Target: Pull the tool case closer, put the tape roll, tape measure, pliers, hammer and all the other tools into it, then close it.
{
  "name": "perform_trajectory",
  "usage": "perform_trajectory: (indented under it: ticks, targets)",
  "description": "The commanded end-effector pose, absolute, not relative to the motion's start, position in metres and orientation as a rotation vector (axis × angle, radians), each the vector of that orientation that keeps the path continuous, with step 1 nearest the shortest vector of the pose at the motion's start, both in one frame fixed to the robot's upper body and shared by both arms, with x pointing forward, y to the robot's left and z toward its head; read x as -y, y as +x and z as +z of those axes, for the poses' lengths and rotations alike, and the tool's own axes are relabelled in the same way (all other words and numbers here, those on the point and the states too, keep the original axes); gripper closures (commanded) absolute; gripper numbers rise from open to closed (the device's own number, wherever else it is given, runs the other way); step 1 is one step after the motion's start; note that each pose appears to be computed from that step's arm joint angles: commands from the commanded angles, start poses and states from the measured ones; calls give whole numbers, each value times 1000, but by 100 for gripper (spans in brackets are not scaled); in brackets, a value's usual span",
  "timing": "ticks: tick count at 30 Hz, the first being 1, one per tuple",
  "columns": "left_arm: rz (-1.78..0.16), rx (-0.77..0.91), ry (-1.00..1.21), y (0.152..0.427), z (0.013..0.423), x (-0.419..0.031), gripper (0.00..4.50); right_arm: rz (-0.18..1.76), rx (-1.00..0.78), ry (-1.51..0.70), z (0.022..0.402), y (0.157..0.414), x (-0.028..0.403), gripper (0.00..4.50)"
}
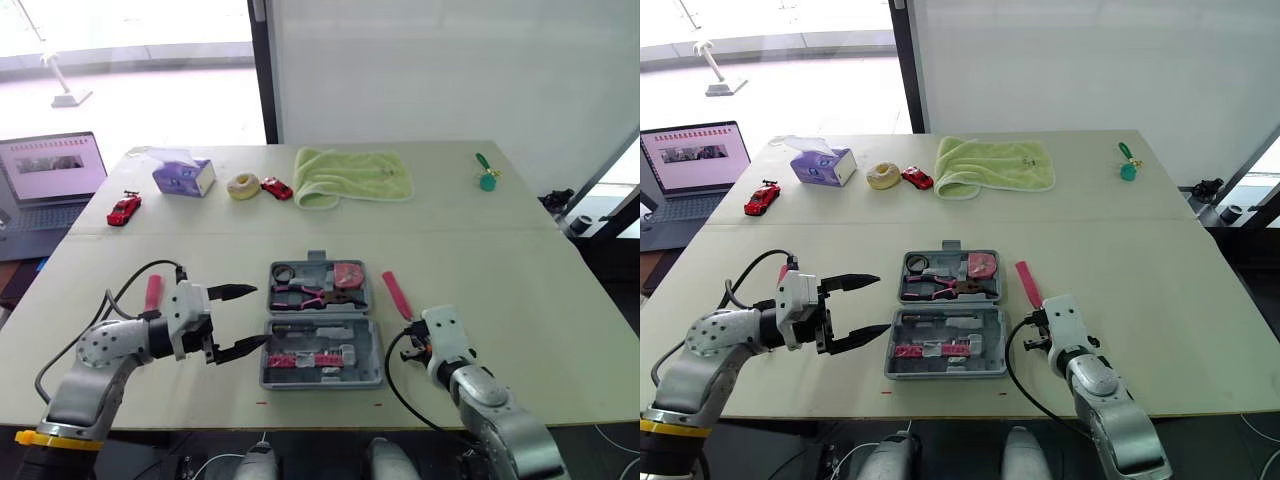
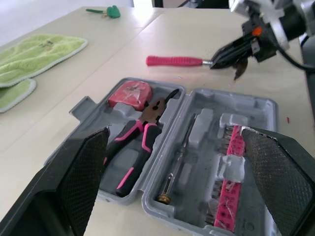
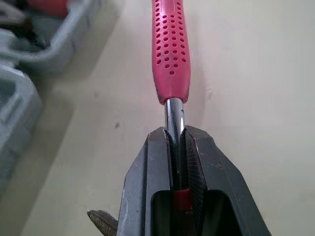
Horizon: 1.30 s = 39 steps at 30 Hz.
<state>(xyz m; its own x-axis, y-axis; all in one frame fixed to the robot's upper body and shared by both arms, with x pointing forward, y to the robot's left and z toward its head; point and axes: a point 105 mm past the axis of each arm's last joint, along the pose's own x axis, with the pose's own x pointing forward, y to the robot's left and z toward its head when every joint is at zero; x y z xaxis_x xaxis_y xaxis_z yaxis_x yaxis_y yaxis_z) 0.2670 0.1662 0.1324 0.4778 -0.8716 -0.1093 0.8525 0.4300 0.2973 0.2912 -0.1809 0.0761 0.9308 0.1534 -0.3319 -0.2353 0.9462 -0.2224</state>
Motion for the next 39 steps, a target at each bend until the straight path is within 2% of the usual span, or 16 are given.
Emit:
perform_trajectory:
  ticks: [1,4,8,10,13,16,20,24,26,39]
  targets:
    - [-1045,103,329,263,145,-175,0,469,-39,-402,177,295,151,448]
    - [-1084,84,356,258,139,-179,0,810,-134,-507,189,276,114,448]
    - [-1111,83,351,255,138,-182,0,973,-214,-551,195,264,97,448]
    - [-1144,64,374,251,134,-188,0,1108,-283,-647,197,259,83,448]
    - [-1191,22,429,244,128,-201,0,1206,-411,-775,192,265,65,448]
    - [-1224,-2,468,237,122,-209,0,1219,-490,-853,182,272,52,448]
    - [-1238,-17,487,230,115,-217,0,1306,-570,-958,164,265,38,448]
    - [-1221,10,518,230,110,-229,0,1259,-627,-960,156,279,21,448]
    - [-1209,31,500,230,111,-230,0,1271,-633,-944,158,278,15,448]
    - [-1187,79,400,233,108,-227,0,1253,-705,-1001,147,278,30,448]
